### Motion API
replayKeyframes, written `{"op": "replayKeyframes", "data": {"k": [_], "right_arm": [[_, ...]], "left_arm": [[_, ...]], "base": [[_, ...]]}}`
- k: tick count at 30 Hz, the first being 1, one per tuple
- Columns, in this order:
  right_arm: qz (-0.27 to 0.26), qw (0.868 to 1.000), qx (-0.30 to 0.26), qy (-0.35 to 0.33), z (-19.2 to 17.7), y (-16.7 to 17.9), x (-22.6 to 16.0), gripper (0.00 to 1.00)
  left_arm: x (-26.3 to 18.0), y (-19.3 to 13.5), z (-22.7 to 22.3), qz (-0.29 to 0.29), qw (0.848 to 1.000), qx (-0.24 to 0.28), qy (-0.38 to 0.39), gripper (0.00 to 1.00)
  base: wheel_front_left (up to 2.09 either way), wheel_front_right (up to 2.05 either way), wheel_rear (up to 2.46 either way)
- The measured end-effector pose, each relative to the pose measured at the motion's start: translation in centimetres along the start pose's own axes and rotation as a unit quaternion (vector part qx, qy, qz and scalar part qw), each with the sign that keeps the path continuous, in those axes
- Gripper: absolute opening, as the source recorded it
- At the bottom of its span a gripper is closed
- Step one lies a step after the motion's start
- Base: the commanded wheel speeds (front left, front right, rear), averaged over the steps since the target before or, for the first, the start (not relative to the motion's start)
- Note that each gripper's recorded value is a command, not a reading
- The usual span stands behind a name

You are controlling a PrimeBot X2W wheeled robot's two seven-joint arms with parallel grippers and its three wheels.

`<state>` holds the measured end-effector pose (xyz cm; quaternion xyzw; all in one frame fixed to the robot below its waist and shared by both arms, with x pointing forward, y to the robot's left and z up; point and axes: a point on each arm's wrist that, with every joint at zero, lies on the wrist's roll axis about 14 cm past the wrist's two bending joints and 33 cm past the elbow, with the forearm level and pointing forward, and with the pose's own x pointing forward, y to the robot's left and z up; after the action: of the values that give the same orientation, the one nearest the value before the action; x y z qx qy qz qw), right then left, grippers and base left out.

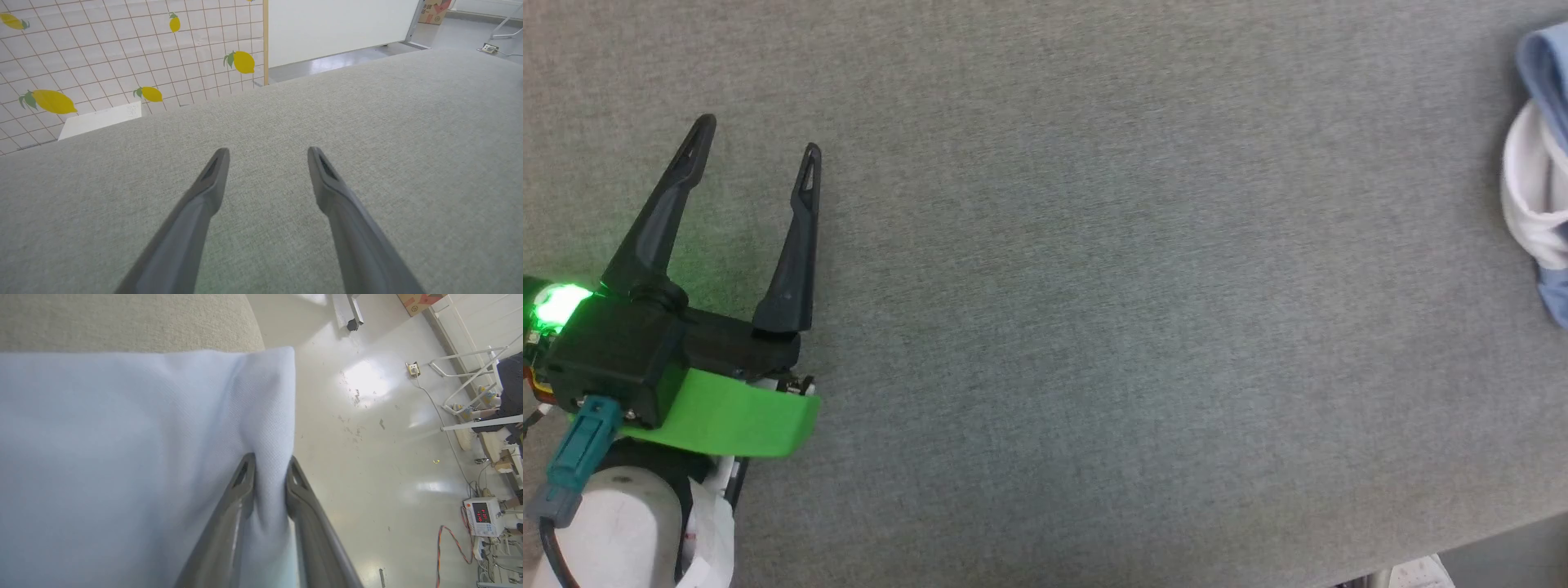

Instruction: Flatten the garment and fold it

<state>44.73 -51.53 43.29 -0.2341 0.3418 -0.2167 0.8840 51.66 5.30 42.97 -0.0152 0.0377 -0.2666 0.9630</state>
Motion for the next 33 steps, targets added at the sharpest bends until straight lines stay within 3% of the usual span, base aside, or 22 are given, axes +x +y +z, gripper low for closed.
{"op": "replayKeyframes", "data": {"k": [1, 14, 21, 27, 33], "right_arm": [[0.000, 1.000, -0.001, 0.001, -0.1, 0.2, 0.3, 1.00], [-0.003, 1.000, 0.020, -0.020, 0.2, 0.0, 0.1, 1.00], [0.027, 0.994, 0.060, -0.092, 3.1, 1.7, -1.3, 1.00], [0.085, 0.977, 0.118, -0.158, 4.6, 6.5, -3.7, 1.00], [0.140, 0.950, 0.175, -0.216, 5.9, 11.3, -7.2, 1.00]], "left_arm": [[-0.1, 0.1, -0.1, 0.001, 1.000, 0.001, 0.002, 1.00], [-0.8, 0.7, 1.6, 0.032, 0.999, 0.003, -0.028, 1.00], [-2.4, 1.7, 3.6, 0.079, 0.995, -0.003, -0.062, 1.00], [-4.8, 2.4, 4.9, 0.124, 0.989, -0.006, -0.077, 1.00], [-7.3, 2.8, 6.6, 0.154, 0.984, -0.011, -0.094, 1.00]], "base": [[0.00, 0.00, 0.00], [0.00, 0.00, 0.00], [0.00, 0.00, 0.00], [0.00, 0.00, 0.00], [0.00, 0.00, 0.00]]}}
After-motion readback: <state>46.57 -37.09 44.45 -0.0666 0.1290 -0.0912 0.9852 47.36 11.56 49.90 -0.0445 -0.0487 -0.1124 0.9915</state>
